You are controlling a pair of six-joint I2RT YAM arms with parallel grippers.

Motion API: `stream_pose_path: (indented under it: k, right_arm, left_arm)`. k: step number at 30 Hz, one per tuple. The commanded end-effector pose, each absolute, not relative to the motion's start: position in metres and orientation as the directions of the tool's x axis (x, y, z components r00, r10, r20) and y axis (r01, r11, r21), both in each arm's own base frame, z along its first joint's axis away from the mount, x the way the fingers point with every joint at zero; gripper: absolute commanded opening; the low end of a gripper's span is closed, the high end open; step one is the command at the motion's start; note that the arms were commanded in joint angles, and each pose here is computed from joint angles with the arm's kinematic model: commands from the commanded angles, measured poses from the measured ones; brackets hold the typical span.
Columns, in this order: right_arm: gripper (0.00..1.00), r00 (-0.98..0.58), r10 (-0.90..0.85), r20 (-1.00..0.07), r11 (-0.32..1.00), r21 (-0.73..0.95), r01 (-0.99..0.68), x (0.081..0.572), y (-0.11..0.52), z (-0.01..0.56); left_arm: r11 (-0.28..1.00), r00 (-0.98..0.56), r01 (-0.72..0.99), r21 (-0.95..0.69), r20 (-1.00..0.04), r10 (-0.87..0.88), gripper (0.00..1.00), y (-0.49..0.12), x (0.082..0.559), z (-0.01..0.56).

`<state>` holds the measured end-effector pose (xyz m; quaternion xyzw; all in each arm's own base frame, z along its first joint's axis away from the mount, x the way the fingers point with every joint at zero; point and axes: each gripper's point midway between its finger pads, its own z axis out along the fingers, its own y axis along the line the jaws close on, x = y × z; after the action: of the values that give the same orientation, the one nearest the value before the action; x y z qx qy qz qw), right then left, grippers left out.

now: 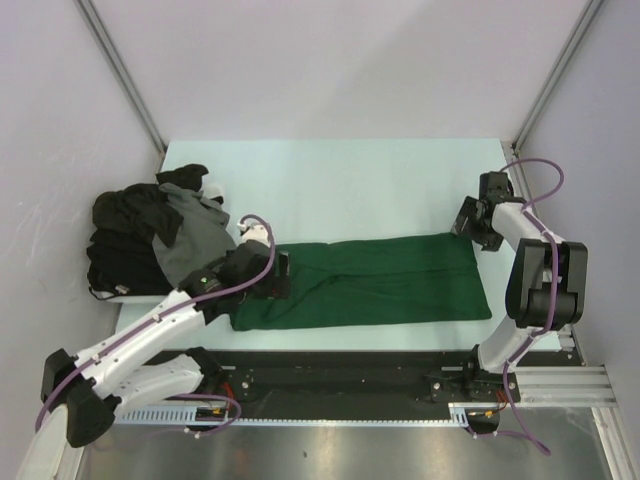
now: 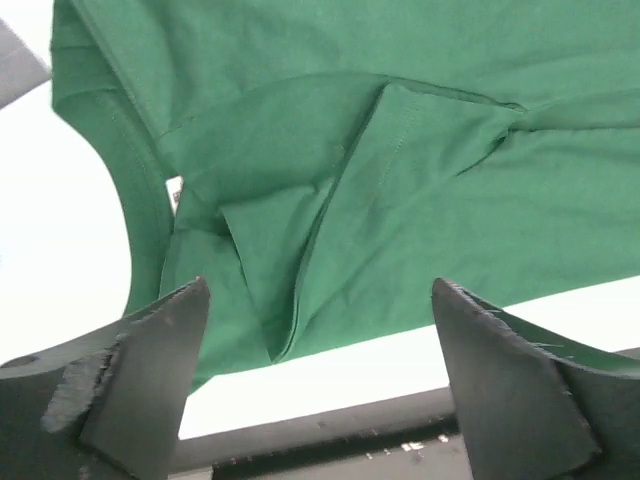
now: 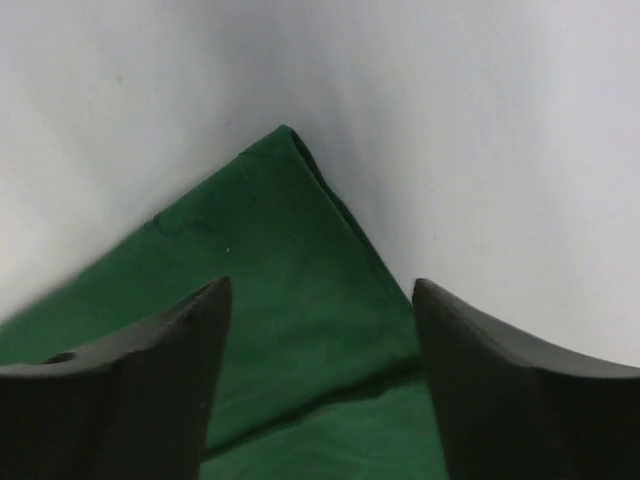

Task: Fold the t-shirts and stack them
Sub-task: Fold the other side of the tshirt into a rectangle

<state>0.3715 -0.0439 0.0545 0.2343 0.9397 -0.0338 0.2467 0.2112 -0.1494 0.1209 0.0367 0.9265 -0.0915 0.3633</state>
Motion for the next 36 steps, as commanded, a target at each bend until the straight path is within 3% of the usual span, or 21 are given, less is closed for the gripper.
stream_pose_path:
  k: [1, 3, 5, 9, 14, 16, 18, 31, 36]
  right_arm:
    - [0.92, -0.767, 0.396, -0.504, 0.909, 0.099, 0.404, 0.384, -0.035, 0.094]
    - [0.99, -0.765, 0.382, -0.518, 0.918, 0.121, 0.377, 0.389, -0.03, 0.123]
    - [1.0, -0.77, 0.368, -0.522, 0.927, 0.142, 0.347, 0.386, -0.02, 0.146]
    - [1.0, -0.755, 0.332, -0.565, 0.943, 0.188, 0.274, 0.392, 0.011, 0.175]
    - [1.0, -0.794, 0.29, -0.534, 0.952, 0.243, 0.184, 0.389, 0.074, 0.151]
    - [1.0, -0.801, 0.303, -0.517, 0.943, 0.283, 0.174, 0.391, 0.091, 0.145]
    - [1.0, -0.824, 0.275, -0.496, 0.948, 0.283, 0.146, 0.389, 0.108, 0.135]
    - [1.0, -0.836, 0.266, -0.479, 0.956, 0.241, 0.166, 0.395, 0.108, 0.13]
    - [1.0, -0.834, 0.265, -0.483, 0.957, 0.235, 0.167, 0.394, 0.105, 0.132]
  left_arm:
    - [0.977, -0.689, 0.115, -0.179, -0.723, -0.052, 0.99, -0.147, 0.212, 0.171]
    - [0.972, -0.654, 0.11, -0.205, -0.751, -0.084, 0.99, -0.149, 0.22, 0.195]
    - [0.96, -0.652, 0.123, -0.251, -0.75, -0.112, 1.0, -0.159, 0.226, 0.21]
    - [0.957, -0.741, 0.084, -0.278, -0.66, -0.127, 0.99, -0.175, 0.252, 0.186]
    - [0.97, -0.795, 0.079, -0.229, -0.602, -0.078, 0.97, -0.185, 0.284, 0.152]
    - [0.959, -0.816, 0.16, -0.236, -0.578, -0.007, 0.9, -0.196, 0.284, 0.132]
    - [0.932, -0.785, 0.239, -0.274, -0.619, 0.02, 0.88, -0.211, 0.292, 0.13]
    - [0.917, -0.839, 0.3, -0.263, -0.53, 0.123, 0.77, -0.229, 0.298, 0.048]
    - [0.9, -0.838, 0.317, -0.301, -0.532, 0.117, 0.66, -0.231, 0.288, 0.047]
